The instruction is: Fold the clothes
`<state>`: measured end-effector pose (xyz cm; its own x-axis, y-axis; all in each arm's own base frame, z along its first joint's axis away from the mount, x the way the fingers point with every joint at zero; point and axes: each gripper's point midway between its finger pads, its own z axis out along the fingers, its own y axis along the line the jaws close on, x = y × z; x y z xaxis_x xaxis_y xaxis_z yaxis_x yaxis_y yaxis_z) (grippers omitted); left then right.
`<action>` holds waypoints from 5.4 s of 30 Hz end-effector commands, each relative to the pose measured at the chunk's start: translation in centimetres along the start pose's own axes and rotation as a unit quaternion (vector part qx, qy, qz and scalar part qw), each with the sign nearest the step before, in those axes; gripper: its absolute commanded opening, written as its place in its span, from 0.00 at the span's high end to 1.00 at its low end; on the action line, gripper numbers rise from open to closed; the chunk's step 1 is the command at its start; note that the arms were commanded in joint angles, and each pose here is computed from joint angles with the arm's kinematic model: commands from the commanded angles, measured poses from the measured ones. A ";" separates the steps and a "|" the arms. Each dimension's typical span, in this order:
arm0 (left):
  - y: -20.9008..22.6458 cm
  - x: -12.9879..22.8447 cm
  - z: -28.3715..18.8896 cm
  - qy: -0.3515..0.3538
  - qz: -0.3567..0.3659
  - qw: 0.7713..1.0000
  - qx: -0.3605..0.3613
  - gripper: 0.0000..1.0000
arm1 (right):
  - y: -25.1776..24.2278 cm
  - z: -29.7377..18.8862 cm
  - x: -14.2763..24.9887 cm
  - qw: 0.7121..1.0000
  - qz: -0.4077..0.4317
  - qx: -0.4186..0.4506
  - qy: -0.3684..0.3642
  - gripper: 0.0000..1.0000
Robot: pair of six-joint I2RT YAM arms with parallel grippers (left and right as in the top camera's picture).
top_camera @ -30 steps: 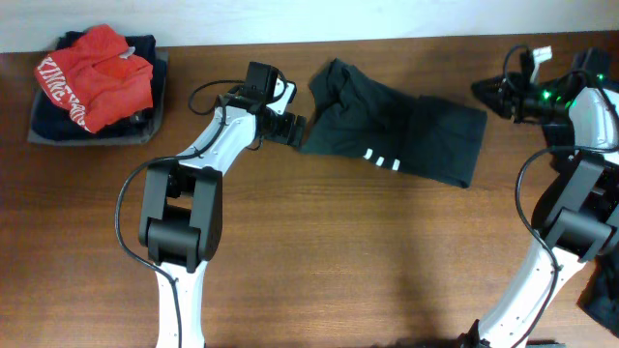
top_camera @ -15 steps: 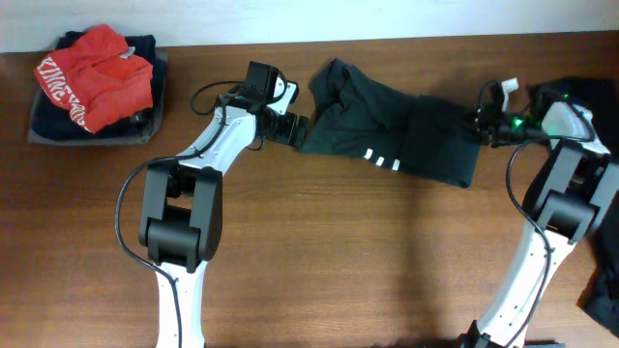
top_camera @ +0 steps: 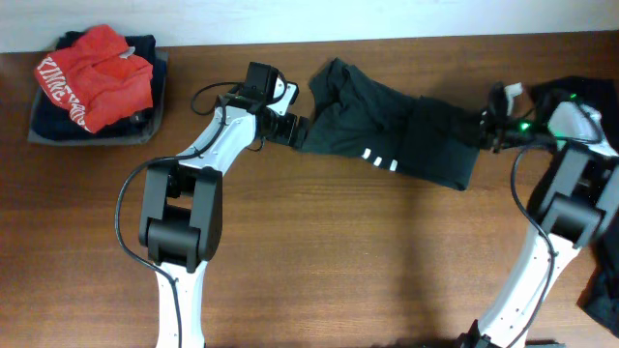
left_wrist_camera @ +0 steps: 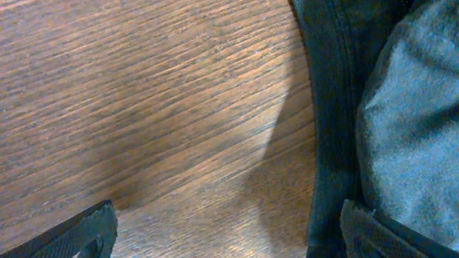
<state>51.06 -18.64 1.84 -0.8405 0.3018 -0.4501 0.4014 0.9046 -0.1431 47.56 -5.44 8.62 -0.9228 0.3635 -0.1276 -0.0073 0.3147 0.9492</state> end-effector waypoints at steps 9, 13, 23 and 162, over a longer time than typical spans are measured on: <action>-0.3 -1.4 -1.6 -0.022 -0.003 1.000 0.007 0.01 | 8.9 4.0 4.1 0.993 -0.089 -0.007 0.071 0.64; -0.3 -1.4 -1.6 -0.021 -0.003 1.000 0.007 0.01 | 7.0 6.5 6.0 0.991 -0.094 -0.011 0.093 0.64; -0.3 -1.4 -1.6 -0.021 -0.003 1.000 0.007 0.01 | -5.3 7.6 8.0 0.984 0.012 0.164 0.075 0.50; -3.7 7.9 4.6 0.167 -0.357 0.916 0.074 0.01 | 6.6 6.1 8.6 0.944 -0.108 0.305 0.063 0.39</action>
<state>47.10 -24.26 1.86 -0.9826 -0.1857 0.0067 -0.1503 0.7731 -0.6163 41.60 4.90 12.49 -0.9626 0.0950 -0.2537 -0.0625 0.8334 0.5492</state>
